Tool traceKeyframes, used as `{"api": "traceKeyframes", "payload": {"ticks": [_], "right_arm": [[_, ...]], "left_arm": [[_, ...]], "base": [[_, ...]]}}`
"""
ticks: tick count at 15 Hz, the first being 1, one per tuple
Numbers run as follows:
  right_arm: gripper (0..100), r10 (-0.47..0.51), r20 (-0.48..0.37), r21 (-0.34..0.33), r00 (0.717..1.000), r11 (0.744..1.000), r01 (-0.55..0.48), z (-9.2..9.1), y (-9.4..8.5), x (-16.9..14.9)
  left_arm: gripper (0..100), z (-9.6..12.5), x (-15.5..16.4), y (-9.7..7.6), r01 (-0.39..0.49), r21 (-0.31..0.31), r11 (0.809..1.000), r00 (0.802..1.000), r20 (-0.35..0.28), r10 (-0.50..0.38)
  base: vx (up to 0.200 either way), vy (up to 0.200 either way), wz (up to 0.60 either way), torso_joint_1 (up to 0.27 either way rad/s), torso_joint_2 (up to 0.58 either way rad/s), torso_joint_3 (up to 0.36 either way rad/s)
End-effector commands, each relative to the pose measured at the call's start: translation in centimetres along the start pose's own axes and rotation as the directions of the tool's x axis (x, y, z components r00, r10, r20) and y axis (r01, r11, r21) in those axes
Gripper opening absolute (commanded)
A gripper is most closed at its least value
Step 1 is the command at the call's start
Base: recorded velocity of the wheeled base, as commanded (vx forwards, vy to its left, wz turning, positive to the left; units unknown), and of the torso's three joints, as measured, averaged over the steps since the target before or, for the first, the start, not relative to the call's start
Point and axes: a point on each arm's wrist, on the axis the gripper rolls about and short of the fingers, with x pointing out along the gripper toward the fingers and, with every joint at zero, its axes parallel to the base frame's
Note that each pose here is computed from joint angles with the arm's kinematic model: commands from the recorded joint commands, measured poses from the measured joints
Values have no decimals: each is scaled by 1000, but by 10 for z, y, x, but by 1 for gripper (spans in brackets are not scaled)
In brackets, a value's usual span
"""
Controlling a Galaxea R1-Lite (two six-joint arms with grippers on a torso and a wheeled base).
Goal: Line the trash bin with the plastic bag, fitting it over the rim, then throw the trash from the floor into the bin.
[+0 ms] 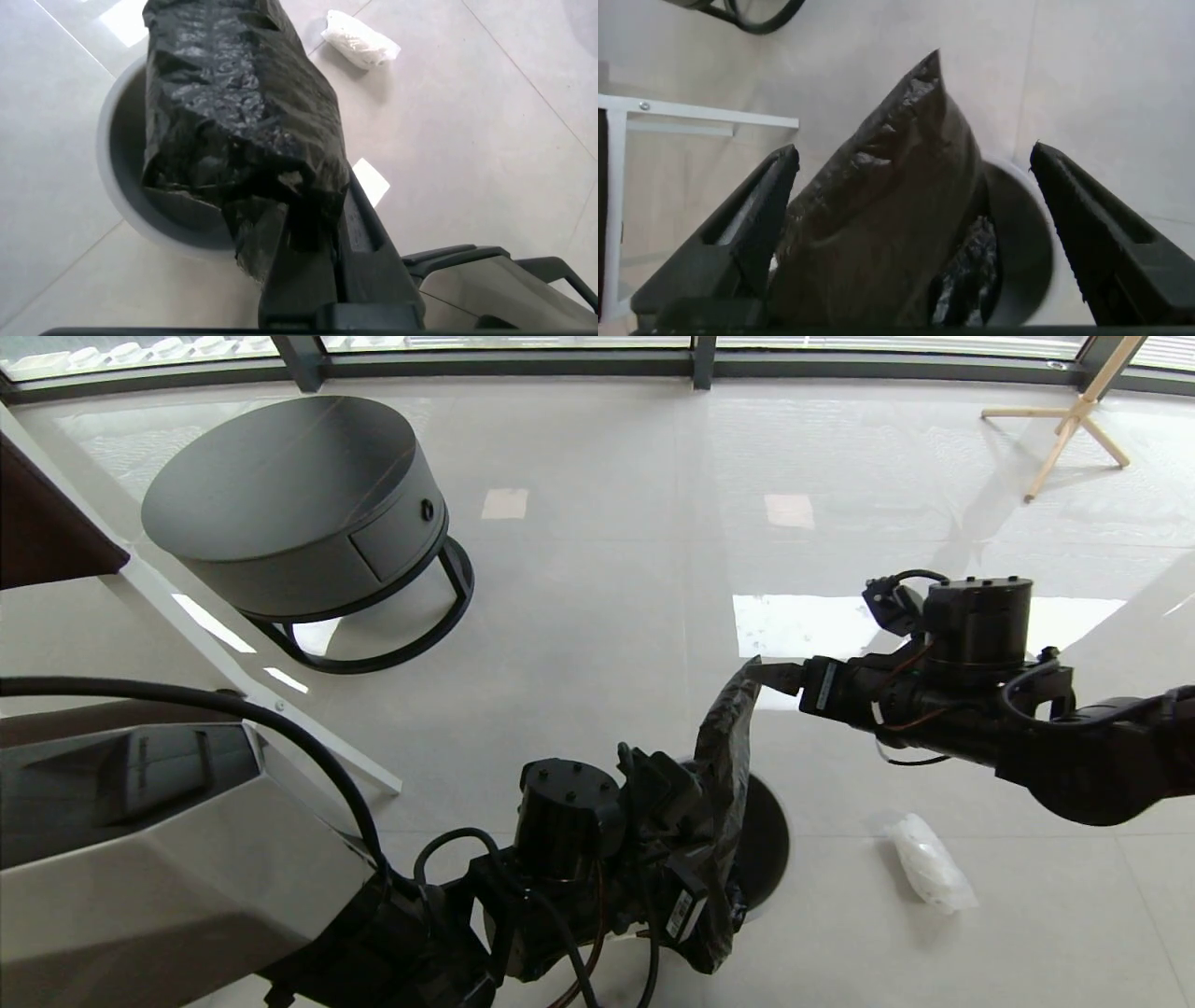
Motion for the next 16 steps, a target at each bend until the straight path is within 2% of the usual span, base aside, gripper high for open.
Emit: {"api": "traceKeyframes", "payload": {"ticks": [1,6,7,12,16], "right_arm": [[100,-7,-34,3,999,1000,7,-12,-4,28],[100,-26,-29,3,999,1000,26,-18,-11,56],[0,-29,-34,4,999,1000,29,-20,-12,59],[0,-36,-78,18,996,999,38,-34,-15,63],[0,-43,-142,37,989,998,49,-60,-18,66]], "left_arm": [[0,1,-1,0,0,0,1000,1000,2,0],[0,-1,0,0,2,0,1000,1000,-4,-2],[0,-1,0,0,2,0,1000,1000,-4,-2],[0,3,0,2,-5,0,1000,1000,16,5],[0,-6,4,1,-1,6,1000,1000,-16,1]], "base": [[0,0,0,0,0,0],[0,0,0,0,0,0],[0,0,0,0,0,0],[0,0,0,0,0,0],[0,0,0,0,0,0]]}}
